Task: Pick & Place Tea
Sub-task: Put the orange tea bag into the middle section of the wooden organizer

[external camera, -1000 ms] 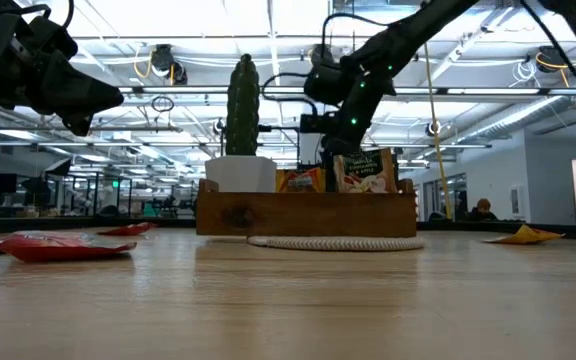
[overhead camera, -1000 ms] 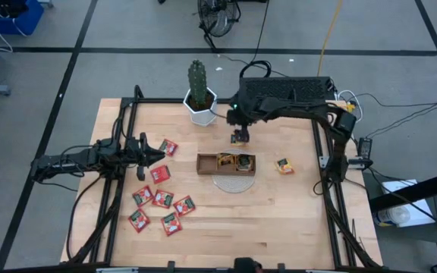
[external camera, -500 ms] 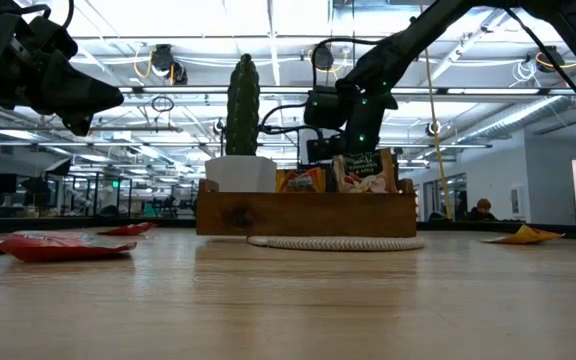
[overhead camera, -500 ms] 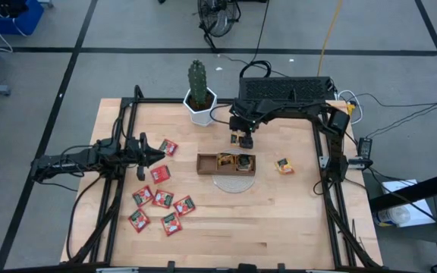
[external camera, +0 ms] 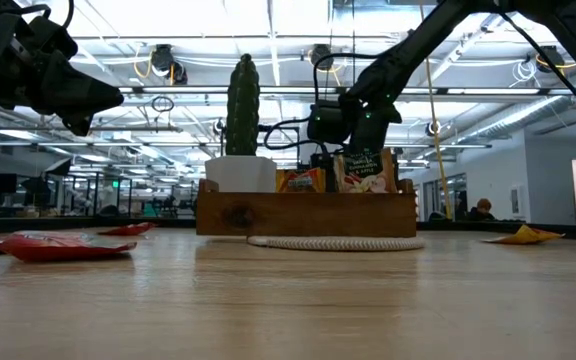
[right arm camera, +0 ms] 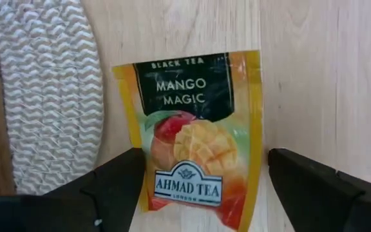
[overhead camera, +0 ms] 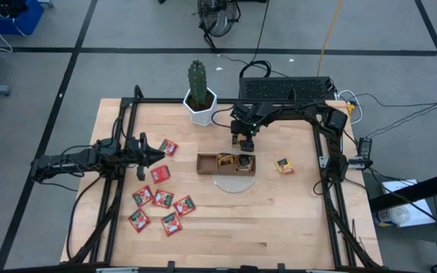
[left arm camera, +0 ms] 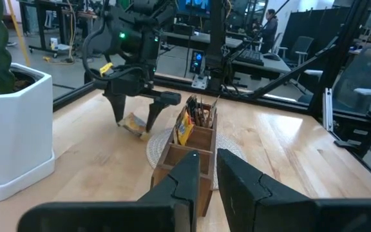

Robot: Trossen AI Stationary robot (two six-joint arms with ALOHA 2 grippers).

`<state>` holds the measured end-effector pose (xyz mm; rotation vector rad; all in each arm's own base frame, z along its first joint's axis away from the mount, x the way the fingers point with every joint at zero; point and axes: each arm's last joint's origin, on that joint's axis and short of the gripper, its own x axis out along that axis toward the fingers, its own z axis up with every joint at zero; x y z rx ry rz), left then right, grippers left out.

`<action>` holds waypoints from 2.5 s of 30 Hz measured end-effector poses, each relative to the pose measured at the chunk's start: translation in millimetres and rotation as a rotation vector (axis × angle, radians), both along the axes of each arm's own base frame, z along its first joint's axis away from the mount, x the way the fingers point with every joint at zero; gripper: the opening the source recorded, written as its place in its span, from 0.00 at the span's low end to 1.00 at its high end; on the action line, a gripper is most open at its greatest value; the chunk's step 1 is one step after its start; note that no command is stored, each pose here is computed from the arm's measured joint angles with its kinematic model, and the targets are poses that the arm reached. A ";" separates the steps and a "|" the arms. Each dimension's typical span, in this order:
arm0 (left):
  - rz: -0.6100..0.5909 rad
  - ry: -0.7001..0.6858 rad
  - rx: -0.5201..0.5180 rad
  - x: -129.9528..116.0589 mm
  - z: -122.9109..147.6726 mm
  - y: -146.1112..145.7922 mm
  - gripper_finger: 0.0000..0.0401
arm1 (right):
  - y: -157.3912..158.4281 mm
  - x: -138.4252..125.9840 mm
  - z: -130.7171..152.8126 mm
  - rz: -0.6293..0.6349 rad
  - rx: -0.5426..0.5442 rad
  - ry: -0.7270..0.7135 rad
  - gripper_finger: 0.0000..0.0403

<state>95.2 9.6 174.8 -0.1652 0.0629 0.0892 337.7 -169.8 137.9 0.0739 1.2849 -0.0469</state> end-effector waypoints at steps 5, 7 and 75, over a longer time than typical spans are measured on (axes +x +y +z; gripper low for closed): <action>0.000 0.000 0.000 0.0 0.0 0.0 0.14 | 0.3 -1.2 1.3 -0.005 -0.003 0.003 0.71; 0.000 0.000 0.000 0.0 0.0 0.0 0.14 | 0.6 -1.4 1.5 -0.005 -0.001 0.004 0.67; 0.000 0.000 0.000 0.0 0.0 0.0 0.14 | 225.3 -38.0 56.4 -0.180 -0.310 -0.986 0.03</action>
